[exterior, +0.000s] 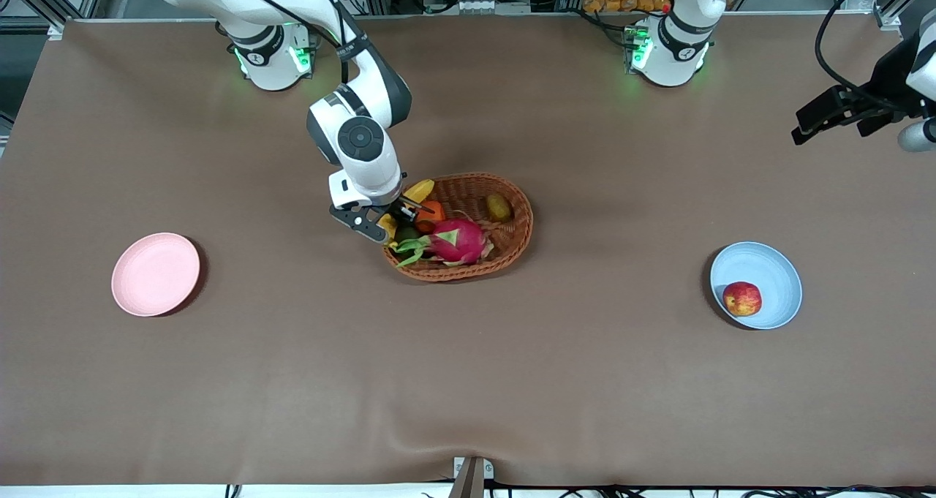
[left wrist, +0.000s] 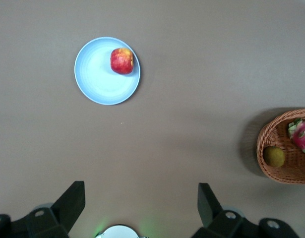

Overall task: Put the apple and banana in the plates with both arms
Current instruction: 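Grasp the yellow banana with the right gripper while the left gripper withdraws, then carry the banana with the right gripper over the pink plate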

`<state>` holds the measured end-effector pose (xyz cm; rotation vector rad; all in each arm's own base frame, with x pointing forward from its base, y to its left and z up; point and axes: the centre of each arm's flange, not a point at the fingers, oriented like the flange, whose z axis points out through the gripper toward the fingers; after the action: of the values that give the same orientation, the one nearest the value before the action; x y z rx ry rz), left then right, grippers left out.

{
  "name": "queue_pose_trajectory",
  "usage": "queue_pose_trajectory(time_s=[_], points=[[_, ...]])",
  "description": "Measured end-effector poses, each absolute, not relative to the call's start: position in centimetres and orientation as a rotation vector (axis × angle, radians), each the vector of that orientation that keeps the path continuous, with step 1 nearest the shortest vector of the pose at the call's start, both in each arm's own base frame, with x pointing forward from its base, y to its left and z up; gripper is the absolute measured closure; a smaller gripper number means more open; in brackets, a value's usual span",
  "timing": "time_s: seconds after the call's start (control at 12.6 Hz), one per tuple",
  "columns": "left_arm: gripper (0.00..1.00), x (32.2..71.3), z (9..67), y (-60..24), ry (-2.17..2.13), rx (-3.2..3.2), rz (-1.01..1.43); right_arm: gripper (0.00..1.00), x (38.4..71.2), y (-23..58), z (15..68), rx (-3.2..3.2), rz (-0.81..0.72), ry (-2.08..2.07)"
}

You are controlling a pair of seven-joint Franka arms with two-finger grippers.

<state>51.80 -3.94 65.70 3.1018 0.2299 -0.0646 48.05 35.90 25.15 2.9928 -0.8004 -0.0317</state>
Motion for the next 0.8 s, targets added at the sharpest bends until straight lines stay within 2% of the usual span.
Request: queue_pose_trajectory(time_s=[0.16, 0.48, 0.8], points=[[0.0, 50.8, 65.5, -3.8, 0.228, 3.1, -0.078, 0.54, 48.5, 35.9, 25.9, 2.976, -0.047, -0.802], [0.0, 49.9, 65.2, -3.6, 0.227, 3.118, -0.088, 0.54, 50.0, 36.5, 31.1, 2.927, -0.103, -0.771], [0.0, 49.8, 65.3, -4.9, 0.186, 3.162, -0.072, 0.54, 51.9, 32.2, 36.1, 2.926, -0.174, -0.638]])
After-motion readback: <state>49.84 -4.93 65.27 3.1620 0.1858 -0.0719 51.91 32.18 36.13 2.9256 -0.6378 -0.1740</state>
